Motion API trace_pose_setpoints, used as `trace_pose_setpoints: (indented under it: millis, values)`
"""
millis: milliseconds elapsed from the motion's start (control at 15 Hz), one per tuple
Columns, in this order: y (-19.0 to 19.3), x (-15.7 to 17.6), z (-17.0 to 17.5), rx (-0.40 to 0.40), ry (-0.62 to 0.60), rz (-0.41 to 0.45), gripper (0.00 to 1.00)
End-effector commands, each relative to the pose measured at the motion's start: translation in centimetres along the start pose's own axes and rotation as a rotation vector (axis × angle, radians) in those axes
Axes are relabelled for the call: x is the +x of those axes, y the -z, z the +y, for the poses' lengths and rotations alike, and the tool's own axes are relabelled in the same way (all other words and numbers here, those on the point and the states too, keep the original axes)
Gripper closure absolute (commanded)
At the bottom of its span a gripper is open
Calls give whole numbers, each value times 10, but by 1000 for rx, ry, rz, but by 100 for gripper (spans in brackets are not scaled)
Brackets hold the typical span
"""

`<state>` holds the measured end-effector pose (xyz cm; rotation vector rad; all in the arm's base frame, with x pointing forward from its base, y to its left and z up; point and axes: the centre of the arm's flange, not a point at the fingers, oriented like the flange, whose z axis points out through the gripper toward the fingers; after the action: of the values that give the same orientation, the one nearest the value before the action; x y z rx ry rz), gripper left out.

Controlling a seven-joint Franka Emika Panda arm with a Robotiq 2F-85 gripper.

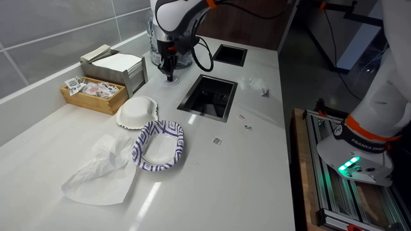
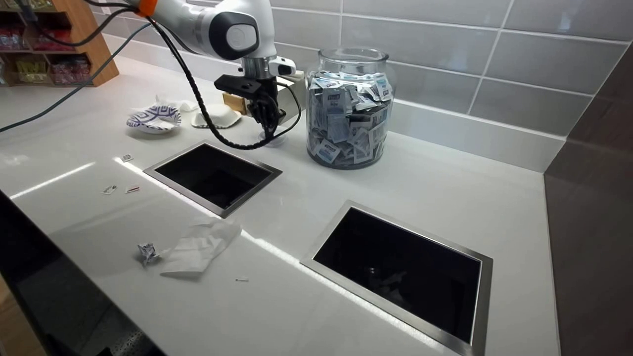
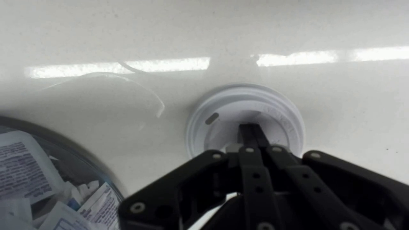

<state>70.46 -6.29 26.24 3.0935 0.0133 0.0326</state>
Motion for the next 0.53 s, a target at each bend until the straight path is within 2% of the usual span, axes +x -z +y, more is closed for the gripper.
trace_pose_setpoints:
  millis: [0, 267, 467]
  values:
    - [-67, -16, 3, -4, -20, -101, 100]
    - [-19, -19, -13, -11, -1, -47, 100]
    - [-25, -21, -10, -19, -4, -66, 100]
